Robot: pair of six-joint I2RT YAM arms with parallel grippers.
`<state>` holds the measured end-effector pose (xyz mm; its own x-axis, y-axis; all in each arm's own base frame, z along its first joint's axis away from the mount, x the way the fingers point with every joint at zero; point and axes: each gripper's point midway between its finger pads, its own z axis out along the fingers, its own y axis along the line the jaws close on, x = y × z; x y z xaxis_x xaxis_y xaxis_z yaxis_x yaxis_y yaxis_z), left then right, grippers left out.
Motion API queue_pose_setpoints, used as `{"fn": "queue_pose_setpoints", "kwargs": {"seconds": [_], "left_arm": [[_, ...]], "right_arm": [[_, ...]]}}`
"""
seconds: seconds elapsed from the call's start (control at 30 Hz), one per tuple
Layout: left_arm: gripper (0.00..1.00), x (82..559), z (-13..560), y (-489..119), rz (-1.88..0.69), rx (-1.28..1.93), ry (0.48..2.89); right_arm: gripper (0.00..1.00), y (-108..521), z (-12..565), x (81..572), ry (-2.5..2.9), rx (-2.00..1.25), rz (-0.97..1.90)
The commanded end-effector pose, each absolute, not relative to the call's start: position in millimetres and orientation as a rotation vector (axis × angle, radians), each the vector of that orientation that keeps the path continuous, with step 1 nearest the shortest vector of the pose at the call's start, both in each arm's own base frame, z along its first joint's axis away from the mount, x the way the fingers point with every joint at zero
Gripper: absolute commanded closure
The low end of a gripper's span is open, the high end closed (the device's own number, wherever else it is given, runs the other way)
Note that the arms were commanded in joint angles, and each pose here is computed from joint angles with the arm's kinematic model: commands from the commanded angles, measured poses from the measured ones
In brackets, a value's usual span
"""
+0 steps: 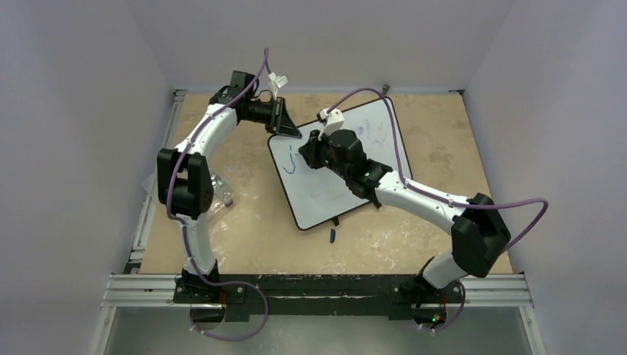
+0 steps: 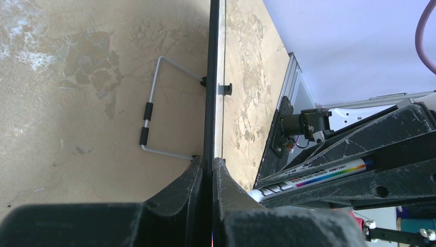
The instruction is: Write a sentence on the whiteboard
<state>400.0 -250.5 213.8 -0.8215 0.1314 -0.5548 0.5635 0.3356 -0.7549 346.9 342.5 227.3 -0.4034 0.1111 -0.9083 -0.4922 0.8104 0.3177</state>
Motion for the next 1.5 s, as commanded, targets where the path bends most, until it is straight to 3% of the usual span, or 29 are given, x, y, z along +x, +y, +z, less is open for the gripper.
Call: {"fn": "queue_pose_setpoints", "kwargs": {"seconds": [0.0,0.3,1.47], "left_arm": [[1.00,386,252,-256,-1.503,0.708,2.094],[1.00,385,252,-256,-1.503,0.709,2.095],[1.00,384,254,-257,-1.512,0.716,2.086]], "right_arm": [[1.00,335,216,340,1.901,-0.298,0.669],[1.00,325,199,330,1.941,-0.290,0.663],[1.00,331,242,360,1.882,-0.294,0.564]]}}
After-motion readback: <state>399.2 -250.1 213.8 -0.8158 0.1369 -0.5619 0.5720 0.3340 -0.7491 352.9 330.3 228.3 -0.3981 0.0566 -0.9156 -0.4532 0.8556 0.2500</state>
